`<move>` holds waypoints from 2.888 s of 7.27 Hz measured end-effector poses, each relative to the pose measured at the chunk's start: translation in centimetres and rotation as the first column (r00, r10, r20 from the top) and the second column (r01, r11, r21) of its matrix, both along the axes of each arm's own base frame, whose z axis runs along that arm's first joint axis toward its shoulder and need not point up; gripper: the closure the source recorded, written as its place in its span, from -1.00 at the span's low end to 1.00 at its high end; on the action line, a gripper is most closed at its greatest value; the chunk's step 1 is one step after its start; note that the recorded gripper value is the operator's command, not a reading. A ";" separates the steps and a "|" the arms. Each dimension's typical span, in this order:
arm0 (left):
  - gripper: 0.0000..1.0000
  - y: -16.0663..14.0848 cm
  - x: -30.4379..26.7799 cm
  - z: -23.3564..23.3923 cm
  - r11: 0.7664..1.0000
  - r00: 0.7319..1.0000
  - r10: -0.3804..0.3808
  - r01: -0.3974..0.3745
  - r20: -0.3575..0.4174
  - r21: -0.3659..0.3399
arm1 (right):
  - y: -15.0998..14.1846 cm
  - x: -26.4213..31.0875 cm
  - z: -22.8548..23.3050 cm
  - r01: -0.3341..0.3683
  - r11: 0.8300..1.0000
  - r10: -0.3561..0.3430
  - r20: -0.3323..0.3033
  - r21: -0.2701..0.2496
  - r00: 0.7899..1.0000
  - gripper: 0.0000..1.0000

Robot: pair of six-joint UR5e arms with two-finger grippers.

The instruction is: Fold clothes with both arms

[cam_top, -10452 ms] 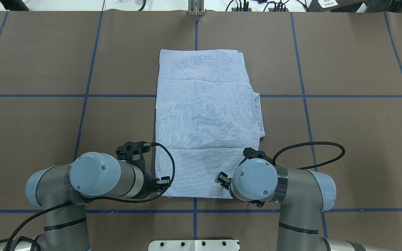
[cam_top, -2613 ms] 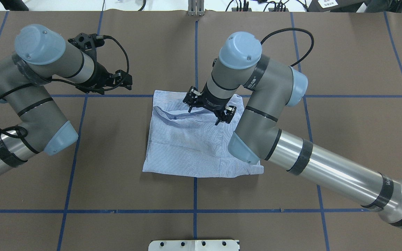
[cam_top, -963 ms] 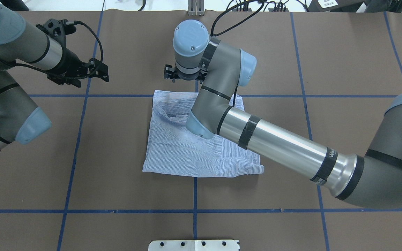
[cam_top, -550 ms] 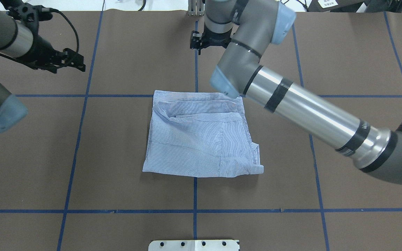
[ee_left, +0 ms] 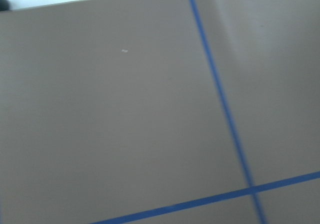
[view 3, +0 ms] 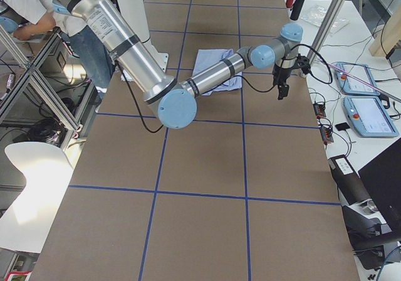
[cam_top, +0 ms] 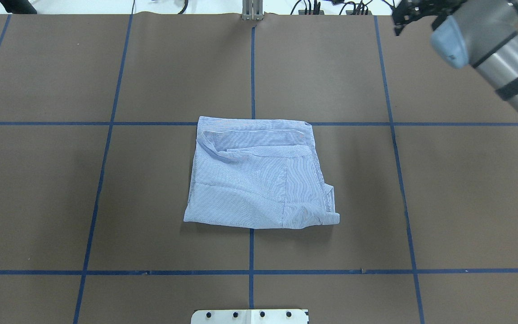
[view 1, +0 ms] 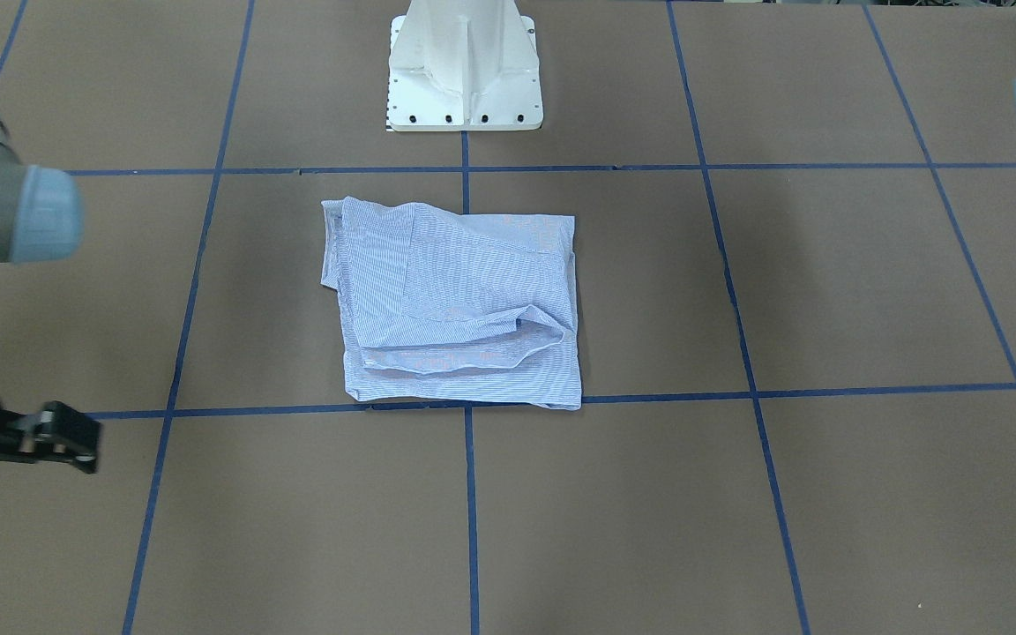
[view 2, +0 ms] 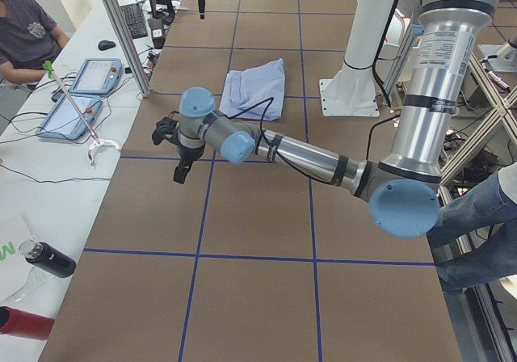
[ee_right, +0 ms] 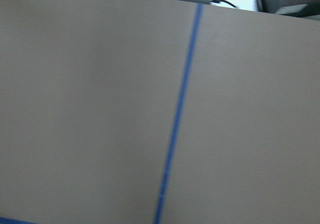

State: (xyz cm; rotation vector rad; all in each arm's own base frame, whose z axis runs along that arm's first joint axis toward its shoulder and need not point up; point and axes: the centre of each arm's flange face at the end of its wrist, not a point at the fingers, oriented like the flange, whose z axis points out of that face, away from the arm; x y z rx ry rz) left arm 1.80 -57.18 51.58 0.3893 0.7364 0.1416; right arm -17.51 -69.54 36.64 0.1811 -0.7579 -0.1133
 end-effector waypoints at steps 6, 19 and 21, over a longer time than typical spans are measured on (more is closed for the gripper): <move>-0.99 2.9 -6.2 11.4 0.999 0.993 -0.044 0.047 0.111 -0.020 | 14.7 23.0 25.6 0.120 0.993 -0.120 -0.078 -0.003 0.990 -1.00; -0.99 10.6 -6.0 8.9 0.933 0.997 0.079 -0.072 0.006 -0.352 | 20.0 22.7 29.6 0.033 0.984 -0.025 0.048 -0.174 0.999 -1.00; -0.99 10.8 -5.9 8.4 0.934 0.997 0.078 -0.080 -0.019 -0.349 | 19.9 22.7 28.9 0.014 0.983 -0.005 0.050 -0.185 0.999 -1.00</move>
